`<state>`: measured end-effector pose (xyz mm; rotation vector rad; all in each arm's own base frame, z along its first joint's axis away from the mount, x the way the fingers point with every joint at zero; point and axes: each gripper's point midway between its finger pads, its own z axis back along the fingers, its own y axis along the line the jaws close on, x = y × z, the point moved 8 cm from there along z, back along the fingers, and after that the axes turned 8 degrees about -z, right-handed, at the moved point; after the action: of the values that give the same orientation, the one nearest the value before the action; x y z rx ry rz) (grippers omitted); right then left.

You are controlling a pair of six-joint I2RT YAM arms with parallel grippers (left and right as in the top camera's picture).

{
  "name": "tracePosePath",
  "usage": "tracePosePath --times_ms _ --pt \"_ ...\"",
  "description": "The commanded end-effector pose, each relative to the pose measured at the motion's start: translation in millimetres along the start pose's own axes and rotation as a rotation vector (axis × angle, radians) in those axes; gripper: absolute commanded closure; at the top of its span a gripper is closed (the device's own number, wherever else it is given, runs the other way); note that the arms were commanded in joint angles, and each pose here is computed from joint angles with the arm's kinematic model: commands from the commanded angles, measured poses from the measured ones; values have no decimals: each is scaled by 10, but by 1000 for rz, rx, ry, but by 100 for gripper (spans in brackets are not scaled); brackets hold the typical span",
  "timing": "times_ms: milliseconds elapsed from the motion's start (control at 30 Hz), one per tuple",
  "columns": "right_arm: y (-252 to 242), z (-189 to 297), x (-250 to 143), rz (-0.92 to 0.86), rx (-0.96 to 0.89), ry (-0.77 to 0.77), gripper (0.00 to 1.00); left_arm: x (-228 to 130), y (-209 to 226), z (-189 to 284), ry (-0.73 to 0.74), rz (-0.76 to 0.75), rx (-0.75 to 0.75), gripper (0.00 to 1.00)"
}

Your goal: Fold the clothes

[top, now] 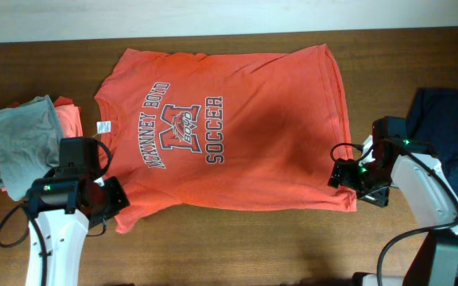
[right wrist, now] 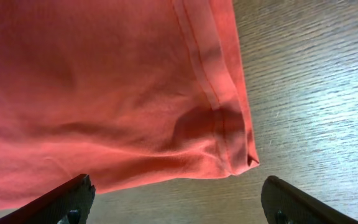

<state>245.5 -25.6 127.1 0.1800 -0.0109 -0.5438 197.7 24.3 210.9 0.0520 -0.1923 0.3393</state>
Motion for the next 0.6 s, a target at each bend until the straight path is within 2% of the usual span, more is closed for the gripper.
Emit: tracePosePath --times_ms 0,200,567 --pt "-68 0 16 -5 -60 -26 9 -1 -1 26 -6 -16 -4 100" --pt "-92 -12 77 -3 -94 -62 2 0 -1 26 -7 -16 -4 100" --pt "-94 -125 117 -10 -100 -37 1 14 -1 27 -15 -15 -2 100"
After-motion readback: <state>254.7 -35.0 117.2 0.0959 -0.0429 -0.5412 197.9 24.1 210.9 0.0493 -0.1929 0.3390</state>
